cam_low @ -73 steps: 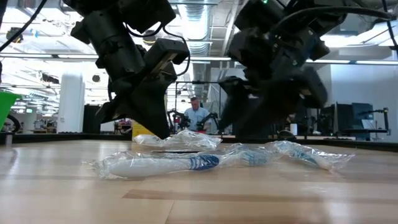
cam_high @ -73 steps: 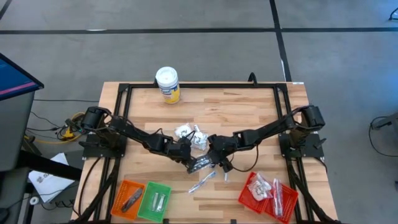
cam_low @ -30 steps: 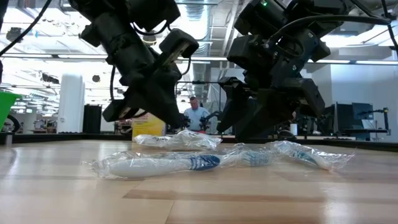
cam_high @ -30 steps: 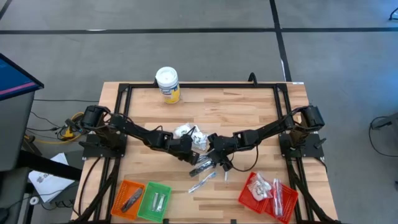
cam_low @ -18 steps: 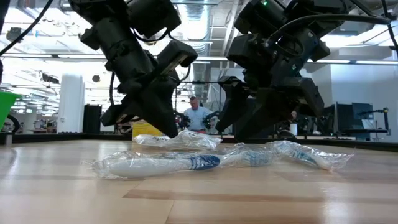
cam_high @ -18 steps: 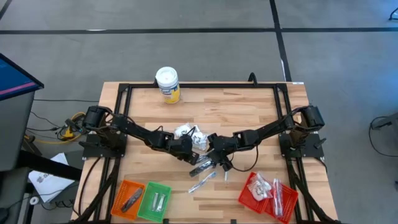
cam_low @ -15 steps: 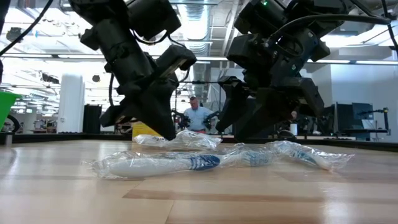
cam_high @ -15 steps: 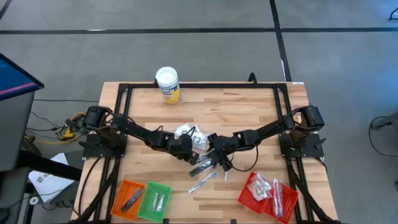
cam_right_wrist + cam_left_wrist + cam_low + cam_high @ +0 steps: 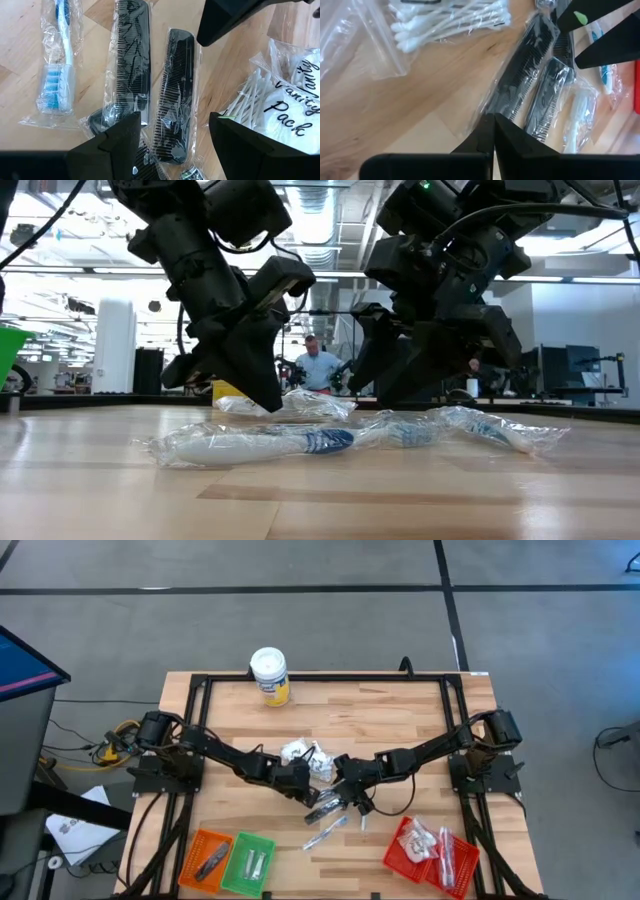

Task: Pick & Place Travel size toiletries
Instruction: Put the black comb into the orange basket

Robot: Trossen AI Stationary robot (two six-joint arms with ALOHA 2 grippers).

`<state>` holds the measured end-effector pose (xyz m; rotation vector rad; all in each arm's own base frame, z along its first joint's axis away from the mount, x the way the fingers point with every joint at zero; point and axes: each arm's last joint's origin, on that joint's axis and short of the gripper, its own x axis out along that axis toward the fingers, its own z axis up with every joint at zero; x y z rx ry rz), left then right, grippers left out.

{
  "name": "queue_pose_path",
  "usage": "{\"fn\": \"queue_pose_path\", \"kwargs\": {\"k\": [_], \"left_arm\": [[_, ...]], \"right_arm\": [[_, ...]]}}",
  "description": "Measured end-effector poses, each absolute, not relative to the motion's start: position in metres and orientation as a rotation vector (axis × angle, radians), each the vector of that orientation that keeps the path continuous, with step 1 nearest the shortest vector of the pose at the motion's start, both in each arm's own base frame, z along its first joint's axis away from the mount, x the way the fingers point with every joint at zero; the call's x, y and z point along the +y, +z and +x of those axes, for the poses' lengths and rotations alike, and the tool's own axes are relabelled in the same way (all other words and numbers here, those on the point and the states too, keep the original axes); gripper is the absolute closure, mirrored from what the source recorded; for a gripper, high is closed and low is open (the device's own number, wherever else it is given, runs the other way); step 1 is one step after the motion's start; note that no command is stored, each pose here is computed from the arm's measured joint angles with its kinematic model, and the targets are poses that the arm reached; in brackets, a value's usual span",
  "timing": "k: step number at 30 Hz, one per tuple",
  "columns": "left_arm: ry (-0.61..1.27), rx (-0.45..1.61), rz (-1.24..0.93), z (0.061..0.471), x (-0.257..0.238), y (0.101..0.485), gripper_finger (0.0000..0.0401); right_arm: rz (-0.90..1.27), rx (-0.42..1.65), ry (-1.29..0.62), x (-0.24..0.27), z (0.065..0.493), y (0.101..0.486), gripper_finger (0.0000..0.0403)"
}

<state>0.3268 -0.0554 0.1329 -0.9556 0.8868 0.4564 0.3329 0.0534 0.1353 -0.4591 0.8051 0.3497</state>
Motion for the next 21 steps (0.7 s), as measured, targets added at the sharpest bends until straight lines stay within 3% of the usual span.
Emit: {"fn": "queue_pose_path", "kwargs": {"k": [21], "left_arm": [[0.415,0.865,-0.92,0.332,-0.06,0.137,0.0401]], "right_arm": [[-0.459,0.803,0.343,0.053,0.333,0.135,0.0175]]}}
